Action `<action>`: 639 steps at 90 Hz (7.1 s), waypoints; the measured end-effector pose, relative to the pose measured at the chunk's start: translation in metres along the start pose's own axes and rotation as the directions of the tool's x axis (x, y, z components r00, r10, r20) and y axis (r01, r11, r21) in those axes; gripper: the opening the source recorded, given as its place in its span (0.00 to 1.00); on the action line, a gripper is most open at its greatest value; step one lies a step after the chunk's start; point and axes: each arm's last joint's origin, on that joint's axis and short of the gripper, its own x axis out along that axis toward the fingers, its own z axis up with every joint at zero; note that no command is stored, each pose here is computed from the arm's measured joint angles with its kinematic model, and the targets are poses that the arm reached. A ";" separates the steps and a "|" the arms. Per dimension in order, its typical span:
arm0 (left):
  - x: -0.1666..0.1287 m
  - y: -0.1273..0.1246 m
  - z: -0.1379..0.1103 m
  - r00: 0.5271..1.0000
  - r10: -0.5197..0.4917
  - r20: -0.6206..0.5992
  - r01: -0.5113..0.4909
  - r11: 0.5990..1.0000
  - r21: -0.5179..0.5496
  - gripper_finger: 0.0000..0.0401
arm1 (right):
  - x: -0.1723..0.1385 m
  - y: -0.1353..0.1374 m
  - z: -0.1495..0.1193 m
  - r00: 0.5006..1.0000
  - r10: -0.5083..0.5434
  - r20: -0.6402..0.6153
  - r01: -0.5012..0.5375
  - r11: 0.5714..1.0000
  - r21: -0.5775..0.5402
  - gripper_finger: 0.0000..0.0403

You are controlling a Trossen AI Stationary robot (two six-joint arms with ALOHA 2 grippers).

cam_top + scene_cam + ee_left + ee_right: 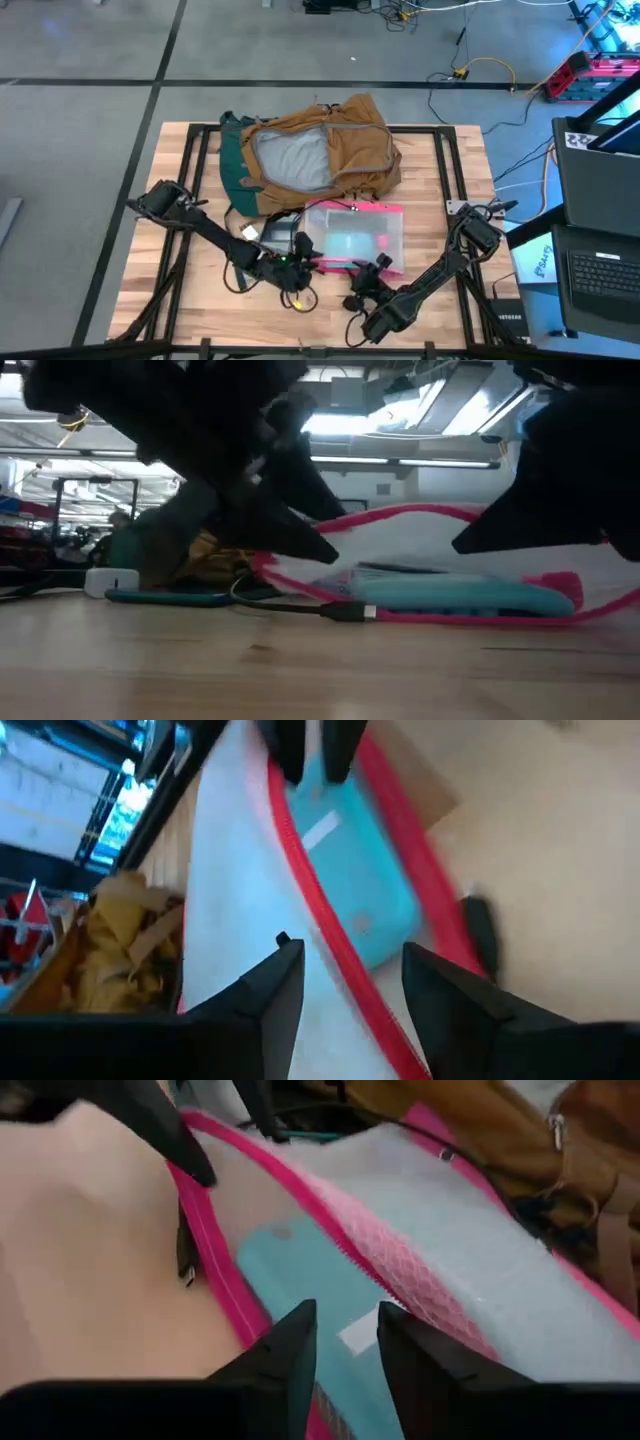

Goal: Unpack backpack
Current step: Remove the blue calculator from the pink zipper pouch

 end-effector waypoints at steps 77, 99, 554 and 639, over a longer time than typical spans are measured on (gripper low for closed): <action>0.001 0.004 0.000 0.996 0.093 -0.016 -0.093 0.995 -0.026 0.00 | 0.022 0.007 0.007 0.992 0.068 -0.111 -0.081 0.990 -0.120 0.32; -0.005 -0.002 0.005 0.995 0.104 0.000 -0.104 0.995 0.006 0.00 | 0.042 0.011 -0.003 0.992 0.029 -0.127 -0.057 0.974 -0.220 0.47; 0.040 0.039 -0.026 0.999 0.038 -0.010 -0.039 0.998 -0.052 0.53 | 0.048 -0.013 0.062 0.942 -0.269 -0.201 0.110 0.812 -0.573 0.55; 0.034 0.011 -0.014 0.989 0.145 -0.005 -0.145 0.989 0.016 0.20 | -0.012 0.001 0.108 0.955 -0.176 -0.238 0.037 0.869 -0.494 0.55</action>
